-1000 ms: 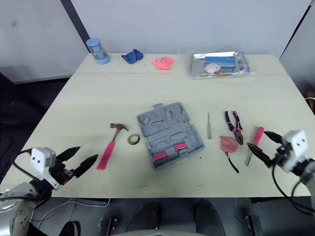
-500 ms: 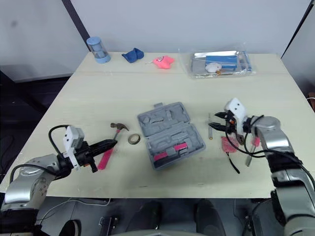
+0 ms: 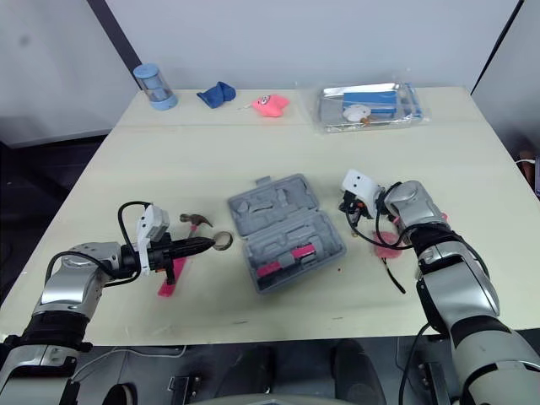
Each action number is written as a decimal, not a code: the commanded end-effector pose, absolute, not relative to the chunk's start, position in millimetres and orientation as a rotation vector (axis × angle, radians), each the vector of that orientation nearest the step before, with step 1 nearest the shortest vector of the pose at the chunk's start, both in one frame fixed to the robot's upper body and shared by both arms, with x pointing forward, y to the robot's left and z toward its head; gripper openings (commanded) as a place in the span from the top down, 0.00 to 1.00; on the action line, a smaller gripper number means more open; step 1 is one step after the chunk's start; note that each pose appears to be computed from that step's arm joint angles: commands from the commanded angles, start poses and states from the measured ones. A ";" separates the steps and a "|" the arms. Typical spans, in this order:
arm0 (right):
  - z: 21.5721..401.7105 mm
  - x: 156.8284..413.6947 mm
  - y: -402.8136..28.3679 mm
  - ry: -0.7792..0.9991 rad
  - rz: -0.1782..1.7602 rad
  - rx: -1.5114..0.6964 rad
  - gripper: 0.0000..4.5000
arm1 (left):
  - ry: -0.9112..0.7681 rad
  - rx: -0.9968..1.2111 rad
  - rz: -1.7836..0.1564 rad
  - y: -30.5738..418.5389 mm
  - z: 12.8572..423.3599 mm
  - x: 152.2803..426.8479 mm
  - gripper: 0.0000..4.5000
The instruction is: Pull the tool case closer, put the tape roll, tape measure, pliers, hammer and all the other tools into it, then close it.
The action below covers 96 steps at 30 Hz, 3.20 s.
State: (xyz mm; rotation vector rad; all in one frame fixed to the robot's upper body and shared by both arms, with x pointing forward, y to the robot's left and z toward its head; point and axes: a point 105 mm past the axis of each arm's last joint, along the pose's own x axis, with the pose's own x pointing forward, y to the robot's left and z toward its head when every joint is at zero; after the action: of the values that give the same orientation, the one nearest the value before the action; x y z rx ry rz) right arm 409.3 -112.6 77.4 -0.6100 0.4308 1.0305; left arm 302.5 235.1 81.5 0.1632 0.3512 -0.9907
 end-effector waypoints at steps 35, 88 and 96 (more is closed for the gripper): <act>94.6 415.9 -64.9 0.272 1.082 -0.640 0.98 | 0.375 0.182 -0.987 226.5 64.8 320.6 1.00; 64.8 344.9 -78.1 0.403 1.417 -0.512 0.98 | 0.500 0.261 -1.208 169.6 42.1 297.5 1.00; 60.8 309.5 -95.9 0.454 1.422 -0.463 0.98 | 0.531 0.278 -1.278 158.1 40.4 281.9 1.00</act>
State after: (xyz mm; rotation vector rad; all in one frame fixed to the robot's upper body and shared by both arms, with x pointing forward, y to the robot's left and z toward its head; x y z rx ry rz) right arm 323.3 -109.9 55.5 -0.4814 0.4838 1.3430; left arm 289.8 173.9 37.1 0.2726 0.5493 -1.1942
